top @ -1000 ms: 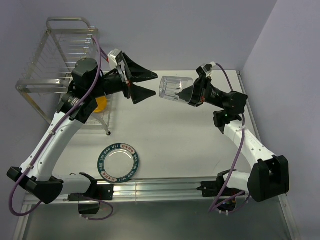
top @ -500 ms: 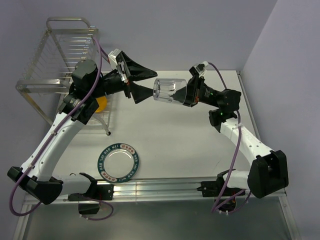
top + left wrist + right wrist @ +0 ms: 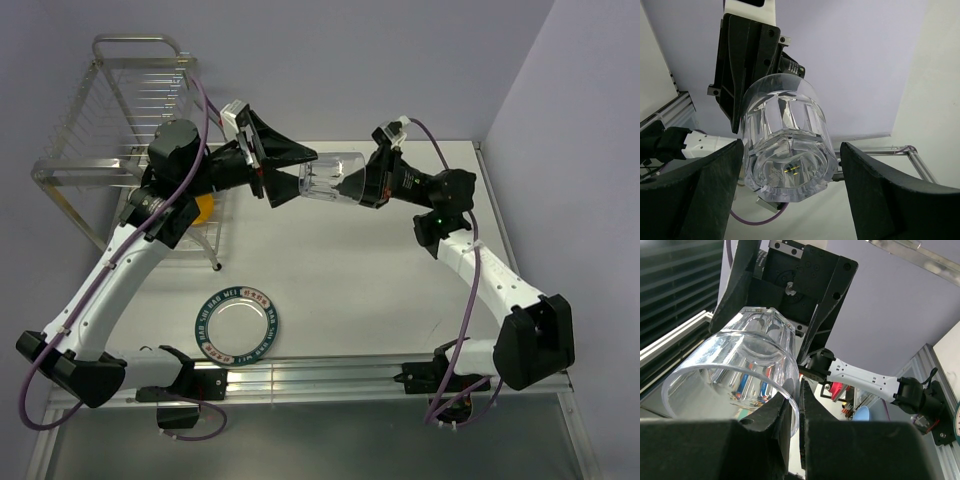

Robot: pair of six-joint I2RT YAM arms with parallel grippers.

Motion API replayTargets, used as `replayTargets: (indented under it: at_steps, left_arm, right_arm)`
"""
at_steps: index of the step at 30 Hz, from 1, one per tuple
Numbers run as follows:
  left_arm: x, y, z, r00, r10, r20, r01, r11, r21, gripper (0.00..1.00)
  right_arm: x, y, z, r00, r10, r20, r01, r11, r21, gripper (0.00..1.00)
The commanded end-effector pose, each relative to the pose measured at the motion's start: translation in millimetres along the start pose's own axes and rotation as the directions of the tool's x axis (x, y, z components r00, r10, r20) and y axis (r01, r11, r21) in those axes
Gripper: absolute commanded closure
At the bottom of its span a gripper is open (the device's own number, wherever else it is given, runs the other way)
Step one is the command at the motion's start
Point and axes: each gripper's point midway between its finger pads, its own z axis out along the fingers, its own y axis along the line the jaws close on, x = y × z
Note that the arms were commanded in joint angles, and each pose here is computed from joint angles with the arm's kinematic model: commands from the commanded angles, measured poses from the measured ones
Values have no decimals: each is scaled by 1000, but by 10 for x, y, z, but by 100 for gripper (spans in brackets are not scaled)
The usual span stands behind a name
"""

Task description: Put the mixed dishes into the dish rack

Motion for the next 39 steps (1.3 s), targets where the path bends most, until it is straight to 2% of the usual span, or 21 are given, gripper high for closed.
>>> replayTargets:
  at_steps: [1, 5, 8, 10, 11, 12, 13, 14, 15, 16, 21, 22, 24, 25, 27, 28, 29, 30, 33, 35, 39]
  left_arm:
    - [165, -279, -76, 996, 75, -46, -72, 995, 72, 18]
    - [185, -279, -78, 995, 79, -54, -75, 995, 71, 24]
    - [180, -283, -79, 996, 78, -52, -74, 994, 76, 34]
    - [193, -311, -87, 995, 86, -56, -81, 993, 91, 56]
    - [202, -332, -92, 994, 95, -56, -89, 991, 100, 61]
    - [198, -332, -91, 994, 97, -53, -91, 991, 99, 65]
    - [186, -350, -91, 992, 119, -47, -114, 989, 97, 68]
    - [171, -344, -90, 991, 130, -41, -126, 988, 87, 72]
    - [164, -275, -85, 993, 113, -42, -111, 993, 46, 100]
    - [131, -309, -75, 989, 146, -29, -145, 989, 41, 100]
    - [-32, -379, -120, 975, 221, 24, -221, 975, -2, 100]
    - [-82, -413, -143, 968, 248, 34, -248, 969, -20, 100]
    - [-260, -447, -221, 954, 287, 86, -284, 957, -54, 100]
    - [-370, -470, -273, 938, 327, 111, -318, 944, -93, 100]
    - [-681, -467, -444, 913, 365, 183, -339, 928, -158, 100]
    - [-838, -524, -519, 882, 421, 212, -387, 903, -185, 100]
    - [-1085, -436, -699, 869, 417, 266, -355, 901, -250, 100]
    - [-1207, -444, -785, 855, 429, 290, -357, 894, -270, 100]
    - [-1674, -504, -1131, 774, 495, 394, -380, 862, -335, 100]
    - [-1979, -543, -1439, 703, 528, 476, -378, 845, -379, 100]
    - [-2484, -649, -1833, 540, 602, 588, -383, 798, -465, 100]
  right_arm:
    - [-18, 141, 68, 999, -52, -12, 52, 998, -29, 100]
    - [-26, 138, 98, 999, -41, -24, 40, 999, -32, 100]
    - [-42, 151, 116, 999, -41, -28, 40, 999, -36, 100]
    - [-43, 163, 126, 998, -51, -32, 50, 998, -38, 100]
    - [-45, 161, 127, 998, -52, -32, 51, 998, -35, 98]
    - [-50, 160, 123, 998, -55, -27, 55, 998, -33, 91]
    - [-51, 160, 124, 998, -58, -26, 57, 998, -31, 71]
    - [-58, 141, 127, 998, -56, -24, 56, 998, -20, 61]
    - [-57, 142, 127, 998, -59, -24, 58, 998, -17, 55]
    - [-65, 128, 124, 998, -61, -20, 61, 998, -13, 47]
    - [-136, 120, 68, 998, -54, 23, 54, 999, 4, 29]
    - [-251, 91, 4, 995, -63, 75, 62, 998, 21, 22]
    - [-349, 16, -129, 988, -47, 147, 37, 997, 73, 18]
    - [-462, -19, -266, 972, -92, 216, 68, 991, 115, 1]
    - [-560, -236, -416, 960, -55, 275, -4, 978, 211, 0]
    - [-576, -327, -464, 957, -53, 286, -24, 966, 257, 0]
    - [-619, -344, -488, 949, -141, 282, 47, 948, 315, 0]
    - [-581, -530, -550, 951, -89, 295, -32, 923, 384, 0]
    - [-492, -680, -596, 959, -143, 246, -3, 859, 512, 0]
    - [-469, -709, -632, 958, -191, 213, 40, 827, 560, 0]
    - [-302, -863, -680, 969, -133, 210, -13, 815, 579, 0]
